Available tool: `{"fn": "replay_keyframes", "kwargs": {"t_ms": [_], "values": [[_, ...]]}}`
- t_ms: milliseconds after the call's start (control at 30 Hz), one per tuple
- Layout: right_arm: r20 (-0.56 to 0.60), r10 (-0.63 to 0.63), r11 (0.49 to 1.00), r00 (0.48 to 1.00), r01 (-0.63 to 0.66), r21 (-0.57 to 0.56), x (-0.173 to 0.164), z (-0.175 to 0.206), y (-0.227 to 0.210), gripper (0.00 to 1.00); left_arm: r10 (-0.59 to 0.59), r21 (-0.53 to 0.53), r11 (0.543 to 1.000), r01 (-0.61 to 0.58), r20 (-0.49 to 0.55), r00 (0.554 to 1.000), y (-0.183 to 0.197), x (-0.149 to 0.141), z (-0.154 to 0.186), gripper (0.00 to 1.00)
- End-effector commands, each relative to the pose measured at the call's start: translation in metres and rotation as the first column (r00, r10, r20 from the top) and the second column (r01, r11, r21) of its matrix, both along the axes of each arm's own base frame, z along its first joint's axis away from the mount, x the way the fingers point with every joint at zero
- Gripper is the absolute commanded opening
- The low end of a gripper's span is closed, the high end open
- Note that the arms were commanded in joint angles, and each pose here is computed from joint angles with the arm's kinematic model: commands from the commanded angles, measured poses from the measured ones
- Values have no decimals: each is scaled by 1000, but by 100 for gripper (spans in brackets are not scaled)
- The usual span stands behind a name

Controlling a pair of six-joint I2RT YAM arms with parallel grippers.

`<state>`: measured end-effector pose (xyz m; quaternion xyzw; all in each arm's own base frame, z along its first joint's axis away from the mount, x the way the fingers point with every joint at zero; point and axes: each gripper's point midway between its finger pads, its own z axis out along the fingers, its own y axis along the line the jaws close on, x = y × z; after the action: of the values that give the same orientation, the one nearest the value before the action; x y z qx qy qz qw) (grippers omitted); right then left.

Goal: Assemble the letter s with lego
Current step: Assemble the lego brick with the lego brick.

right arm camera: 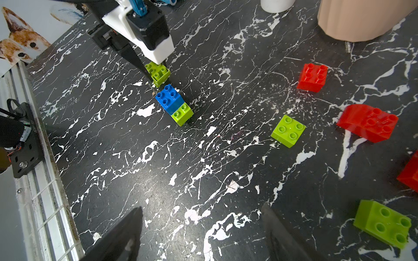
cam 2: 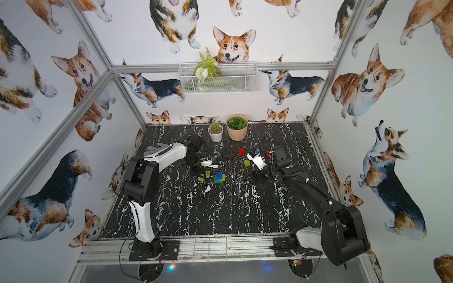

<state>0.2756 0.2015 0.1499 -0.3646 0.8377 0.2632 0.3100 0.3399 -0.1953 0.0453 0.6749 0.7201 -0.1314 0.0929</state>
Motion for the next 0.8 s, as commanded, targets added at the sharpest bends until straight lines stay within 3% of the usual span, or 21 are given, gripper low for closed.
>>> {"fn": "replay_keyframes", "kwargs": {"t_ms": [0,767], "values": [[18,3,1000,1000,-4,20,3,6,3,84,-20,-20,1000,20,11,1000,-2,-2,3,12],[20,3,1000,1000,-3,17,3,6,2,85,-43,-35,998,44,38,998,0,-1,6,9]]}}
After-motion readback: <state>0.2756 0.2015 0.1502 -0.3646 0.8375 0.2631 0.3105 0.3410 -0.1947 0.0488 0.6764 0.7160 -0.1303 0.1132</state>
